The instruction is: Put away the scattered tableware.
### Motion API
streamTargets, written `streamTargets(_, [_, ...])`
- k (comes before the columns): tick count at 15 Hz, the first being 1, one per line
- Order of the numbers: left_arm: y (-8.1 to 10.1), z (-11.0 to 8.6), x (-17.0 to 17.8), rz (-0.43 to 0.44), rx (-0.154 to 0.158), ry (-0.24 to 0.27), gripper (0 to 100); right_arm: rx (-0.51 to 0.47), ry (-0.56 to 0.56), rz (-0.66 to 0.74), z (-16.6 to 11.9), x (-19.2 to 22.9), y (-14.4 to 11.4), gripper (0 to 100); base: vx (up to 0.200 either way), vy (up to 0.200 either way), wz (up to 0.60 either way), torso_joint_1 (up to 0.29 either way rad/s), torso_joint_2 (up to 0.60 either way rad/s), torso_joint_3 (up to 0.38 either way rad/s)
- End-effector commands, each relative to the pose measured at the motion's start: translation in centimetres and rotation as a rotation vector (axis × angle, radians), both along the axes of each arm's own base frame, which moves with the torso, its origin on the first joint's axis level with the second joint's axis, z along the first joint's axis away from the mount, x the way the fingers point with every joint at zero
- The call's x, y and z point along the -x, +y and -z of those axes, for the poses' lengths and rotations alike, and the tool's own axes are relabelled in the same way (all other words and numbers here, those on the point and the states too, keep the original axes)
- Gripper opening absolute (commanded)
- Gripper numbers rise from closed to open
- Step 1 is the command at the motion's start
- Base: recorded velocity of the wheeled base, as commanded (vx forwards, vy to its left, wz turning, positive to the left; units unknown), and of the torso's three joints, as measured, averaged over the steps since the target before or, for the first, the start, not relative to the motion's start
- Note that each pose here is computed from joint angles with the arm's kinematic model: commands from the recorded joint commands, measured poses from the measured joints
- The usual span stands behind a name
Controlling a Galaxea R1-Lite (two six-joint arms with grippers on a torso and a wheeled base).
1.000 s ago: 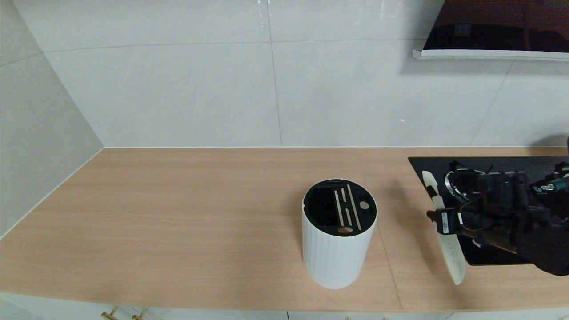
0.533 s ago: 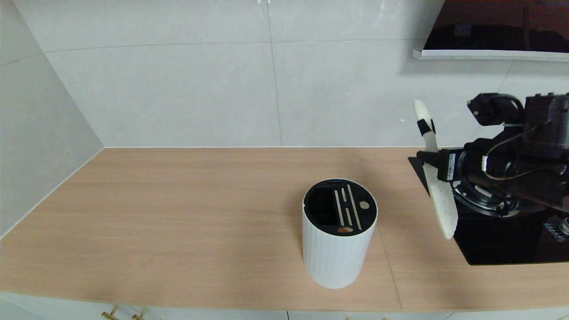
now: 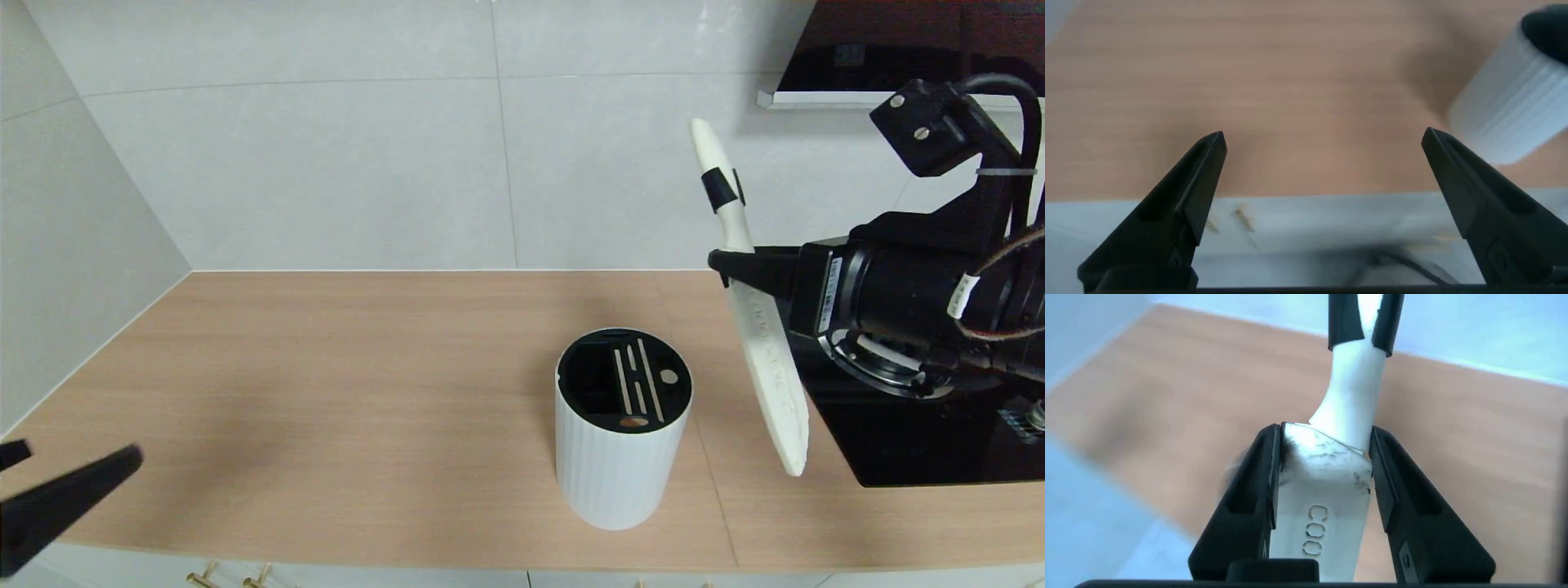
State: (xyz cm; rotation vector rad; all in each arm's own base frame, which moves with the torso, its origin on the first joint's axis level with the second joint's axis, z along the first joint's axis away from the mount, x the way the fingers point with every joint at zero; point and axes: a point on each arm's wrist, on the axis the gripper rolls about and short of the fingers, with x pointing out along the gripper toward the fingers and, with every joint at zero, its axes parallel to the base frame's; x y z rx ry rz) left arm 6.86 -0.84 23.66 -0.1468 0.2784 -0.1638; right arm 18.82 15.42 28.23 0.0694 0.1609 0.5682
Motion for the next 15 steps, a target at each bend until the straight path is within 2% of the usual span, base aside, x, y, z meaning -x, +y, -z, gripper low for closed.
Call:
streamTargets(1, [-6.5,-2.3,-11.3,0.207,0.248,0.192,100,0.011,0.042,-0.083,0.5,1.4,1.7,0,0.000,0.000,0.00,0.000,0.00,0.000])
streamTargets(2, [-7.8,-1.9,-12.7,0.230,0.298,0.177,100,0.021,0.050,-0.083,0.8,1.5,2.3,0,0.000,0.000,0.00,0.000,0.00,0.000])
streamTargets(3, [-8.6,-1.6,-13.4,0.249,0.321,0.165,100,0.027,0.052,-0.084,1.0,1.6,2.7,0,0.000,0.000,0.00,0.000,0.00,0.000])
streamTargets(5, [-12.1,-0.9,-14.5,0.360,0.364,0.138,100,0.046,0.084,-0.072,2.0,1.5,4.1,0,0.000,0.000,0.00,0.000,0.00,0.000])
streamTargets(6, [-13.0,-0.7,-14.4,0.389,0.375,0.136,100,0.044,0.097,-0.068,2.3,1.5,4.6,0,0.000,0.000,0.00,0.000,0.00,0.000])
streamTargets(7, [-15.0,0.3,-14.8,0.445,0.391,0.142,100,0.059,0.123,-0.068,3.2,1.2,5.3,0,0.000,0.000,0.00,0.000,0.00,0.000])
streamTargets(9, [-16.7,1.0,-15.1,0.493,0.399,0.128,100,0.068,0.129,-0.072,3.7,1.0,5.7,0,0.000,0.000,0.00,0.000,0.00,0.000])
streamTargets(10, [-18.5,1.9,-15.6,0.536,0.410,0.112,100,0.077,0.130,-0.099,3.9,1.6,6.2,0,0.000,0.000,0.00,0.000,0.00,0.000])
streamTargets(11, [-19.4,2.3,-15.8,0.558,0.419,0.094,100,0.076,0.127,-0.108,3.9,2.0,6.5,0,0.000,0.000,0.00,0.000,0.00,0.000])
streamTargets(13, [-20.2,3.2,-15.4,0.587,0.429,0.076,100,0.086,0.116,-0.095,3.9,2.6,7.3,0,0.000,0.000,0.00,0.000,0.00,0.000])
streamTargets(14, [-20.2,2.7,-15.1,0.605,0.455,0.029,100,0.084,0.098,-0.062,4.1,2.6,7.9,0,0.000,0.000,0.00,0.000,0.00,0.000])
streamTargets(15, [-20.1,2.7,-15.0,0.605,0.460,0.019,100,0.080,0.093,-0.056,4.1,2.6,8.1,0,0.000,0.000,0.00,0.000,0.00,0.000])
